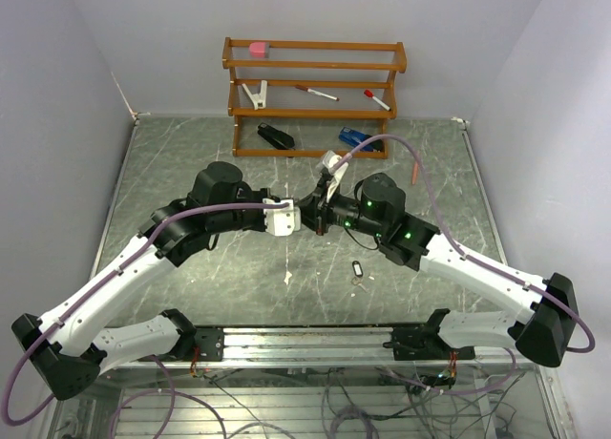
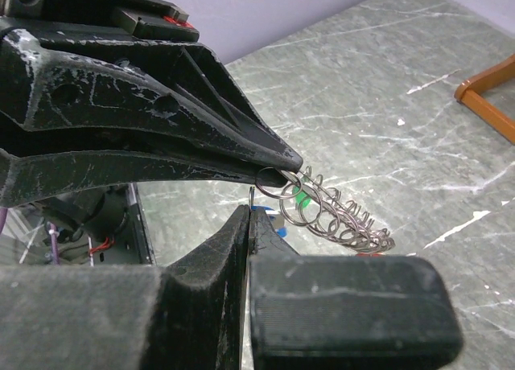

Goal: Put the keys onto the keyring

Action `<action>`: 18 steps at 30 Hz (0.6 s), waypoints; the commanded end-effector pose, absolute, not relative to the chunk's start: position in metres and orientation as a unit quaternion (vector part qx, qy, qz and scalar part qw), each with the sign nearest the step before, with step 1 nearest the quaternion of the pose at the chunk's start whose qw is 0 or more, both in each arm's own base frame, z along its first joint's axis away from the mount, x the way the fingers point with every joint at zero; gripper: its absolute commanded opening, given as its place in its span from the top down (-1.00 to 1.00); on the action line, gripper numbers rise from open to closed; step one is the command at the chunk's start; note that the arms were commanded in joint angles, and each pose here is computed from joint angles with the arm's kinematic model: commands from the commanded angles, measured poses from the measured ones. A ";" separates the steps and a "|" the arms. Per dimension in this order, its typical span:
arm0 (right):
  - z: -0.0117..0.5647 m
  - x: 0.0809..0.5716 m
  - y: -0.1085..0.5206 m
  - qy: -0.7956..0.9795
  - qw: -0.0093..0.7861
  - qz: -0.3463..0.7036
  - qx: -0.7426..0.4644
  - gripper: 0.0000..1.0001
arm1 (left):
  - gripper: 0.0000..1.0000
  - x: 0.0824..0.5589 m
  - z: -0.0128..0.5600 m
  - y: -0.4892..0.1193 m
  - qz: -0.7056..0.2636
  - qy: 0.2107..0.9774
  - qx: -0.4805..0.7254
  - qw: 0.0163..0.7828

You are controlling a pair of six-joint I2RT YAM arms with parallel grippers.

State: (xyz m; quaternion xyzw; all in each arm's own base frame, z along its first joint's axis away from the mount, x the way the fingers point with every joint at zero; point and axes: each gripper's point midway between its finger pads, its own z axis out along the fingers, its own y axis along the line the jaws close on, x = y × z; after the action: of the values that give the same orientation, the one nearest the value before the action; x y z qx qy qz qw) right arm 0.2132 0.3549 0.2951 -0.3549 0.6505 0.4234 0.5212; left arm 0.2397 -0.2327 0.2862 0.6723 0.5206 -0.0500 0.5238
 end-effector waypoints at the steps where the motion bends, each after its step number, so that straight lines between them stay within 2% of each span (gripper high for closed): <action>1: 0.321 0.217 0.359 0.624 0.558 0.420 -0.351 1.00 | 0.86 0.244 0.293 -0.232 -0.043 0.518 0.665 0.536; 18: 0.314 0.218 0.363 0.625 0.595 0.366 -0.347 1.00 | 0.86 0.240 0.297 -0.234 -0.060 0.530 0.661 0.528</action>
State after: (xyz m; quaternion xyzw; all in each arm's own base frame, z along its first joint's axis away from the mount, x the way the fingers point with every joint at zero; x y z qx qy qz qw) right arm 0.2134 0.3624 0.3049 -0.3504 0.6375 0.3885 0.5655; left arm 0.2382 -0.2319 0.2807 0.6717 0.5306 -0.0558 0.5139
